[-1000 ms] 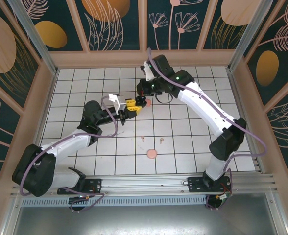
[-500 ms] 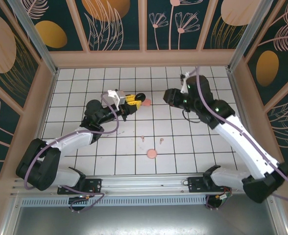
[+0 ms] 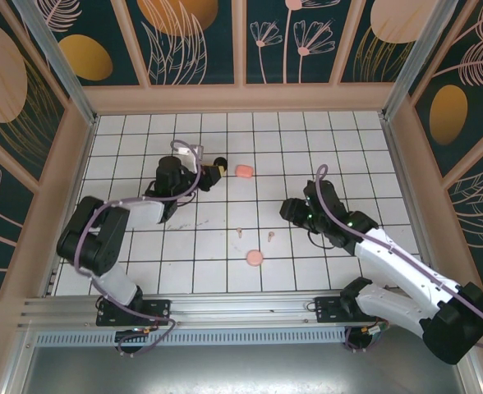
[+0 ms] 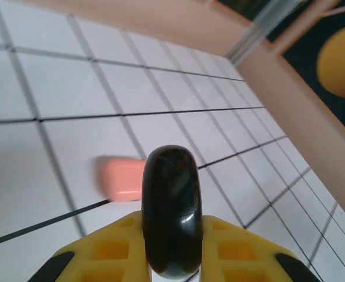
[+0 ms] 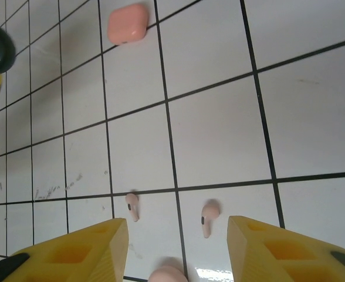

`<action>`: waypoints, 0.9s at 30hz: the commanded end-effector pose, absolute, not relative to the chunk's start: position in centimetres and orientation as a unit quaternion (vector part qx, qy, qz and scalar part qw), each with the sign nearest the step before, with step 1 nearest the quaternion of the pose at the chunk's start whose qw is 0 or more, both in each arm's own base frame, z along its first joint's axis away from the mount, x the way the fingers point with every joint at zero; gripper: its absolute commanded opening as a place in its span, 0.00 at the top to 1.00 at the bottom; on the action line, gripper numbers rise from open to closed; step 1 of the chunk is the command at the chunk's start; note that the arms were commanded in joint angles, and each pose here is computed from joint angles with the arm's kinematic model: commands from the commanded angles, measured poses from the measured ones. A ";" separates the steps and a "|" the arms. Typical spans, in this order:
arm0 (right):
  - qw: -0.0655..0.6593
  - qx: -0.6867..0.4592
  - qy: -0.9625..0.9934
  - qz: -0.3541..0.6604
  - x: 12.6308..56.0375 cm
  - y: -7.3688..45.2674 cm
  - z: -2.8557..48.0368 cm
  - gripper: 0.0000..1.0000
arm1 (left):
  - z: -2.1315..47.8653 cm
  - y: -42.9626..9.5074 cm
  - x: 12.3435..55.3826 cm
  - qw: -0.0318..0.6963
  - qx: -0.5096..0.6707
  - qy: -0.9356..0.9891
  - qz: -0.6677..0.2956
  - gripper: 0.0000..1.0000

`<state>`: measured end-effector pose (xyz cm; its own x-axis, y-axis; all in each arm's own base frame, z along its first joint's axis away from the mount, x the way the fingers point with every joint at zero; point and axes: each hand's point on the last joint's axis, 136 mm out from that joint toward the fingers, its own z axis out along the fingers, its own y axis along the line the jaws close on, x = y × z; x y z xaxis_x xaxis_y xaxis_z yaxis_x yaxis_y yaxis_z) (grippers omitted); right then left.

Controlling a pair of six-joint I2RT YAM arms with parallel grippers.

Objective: Insert wireless bluetooth earbuds into charging case

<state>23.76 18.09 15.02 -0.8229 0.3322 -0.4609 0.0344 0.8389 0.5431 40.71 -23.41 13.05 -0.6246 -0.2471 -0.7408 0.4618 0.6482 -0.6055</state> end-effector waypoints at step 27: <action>0.314 0.094 0.919 0.217 25.2 20.3 18.2 0.41 | -0.4 -20.4 44.1 0.259 -0.026 0.893 -0.366 0.59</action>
<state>24.88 20.57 16.97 -0.8040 0.2994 -0.5138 0.0211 0.8778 0.4785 44.46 -23.80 3.55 -0.8382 -0.2121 -0.5025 0.2699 0.6393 -0.7200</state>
